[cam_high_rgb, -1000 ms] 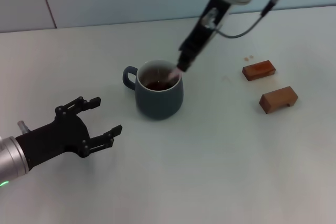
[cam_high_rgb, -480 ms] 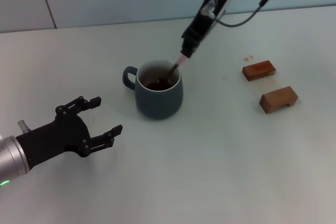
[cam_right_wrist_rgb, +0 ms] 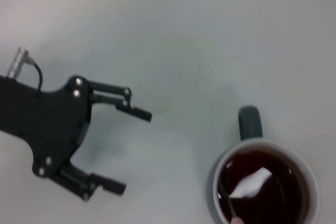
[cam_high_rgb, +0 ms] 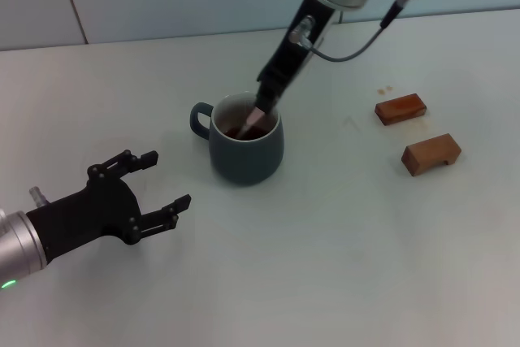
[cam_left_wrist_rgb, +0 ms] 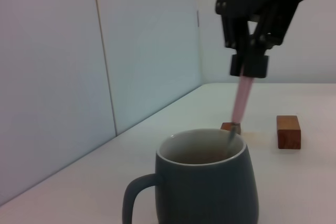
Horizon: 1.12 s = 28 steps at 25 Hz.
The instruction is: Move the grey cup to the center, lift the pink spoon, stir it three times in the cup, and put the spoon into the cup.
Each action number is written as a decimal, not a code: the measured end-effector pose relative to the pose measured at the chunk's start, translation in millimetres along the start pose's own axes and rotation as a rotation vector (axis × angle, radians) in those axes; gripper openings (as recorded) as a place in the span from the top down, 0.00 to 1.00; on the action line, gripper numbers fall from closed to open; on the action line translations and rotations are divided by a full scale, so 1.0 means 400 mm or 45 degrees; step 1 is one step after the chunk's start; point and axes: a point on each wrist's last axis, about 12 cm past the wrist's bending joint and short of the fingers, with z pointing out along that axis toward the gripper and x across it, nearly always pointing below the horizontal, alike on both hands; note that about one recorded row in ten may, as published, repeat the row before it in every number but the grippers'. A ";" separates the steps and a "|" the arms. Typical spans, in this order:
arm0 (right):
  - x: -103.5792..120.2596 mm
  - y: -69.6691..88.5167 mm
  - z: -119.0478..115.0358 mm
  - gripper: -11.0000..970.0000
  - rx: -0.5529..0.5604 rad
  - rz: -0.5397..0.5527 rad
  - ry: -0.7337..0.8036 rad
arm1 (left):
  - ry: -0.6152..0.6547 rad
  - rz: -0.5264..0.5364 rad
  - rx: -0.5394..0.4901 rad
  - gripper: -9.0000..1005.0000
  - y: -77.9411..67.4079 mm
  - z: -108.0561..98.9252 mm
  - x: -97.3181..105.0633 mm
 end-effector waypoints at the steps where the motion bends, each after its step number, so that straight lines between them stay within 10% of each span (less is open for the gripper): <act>1: -0.005 0.001 0.001 0.87 0.004 -0.004 -0.012 | 0.000 0.000 0.001 0.17 -0.001 0.000 0.000; 18: 0.030 -0.030 -0.002 0.80 0.044 0.065 -0.028 | 0.002 -0.007 0.005 0.17 0.001 0.003 -0.002; 28: 0.110 -0.033 -0.054 0.70 0.068 0.039 -0.355 | 0.003 -0.017 0.004 0.17 0.003 0.003 -0.002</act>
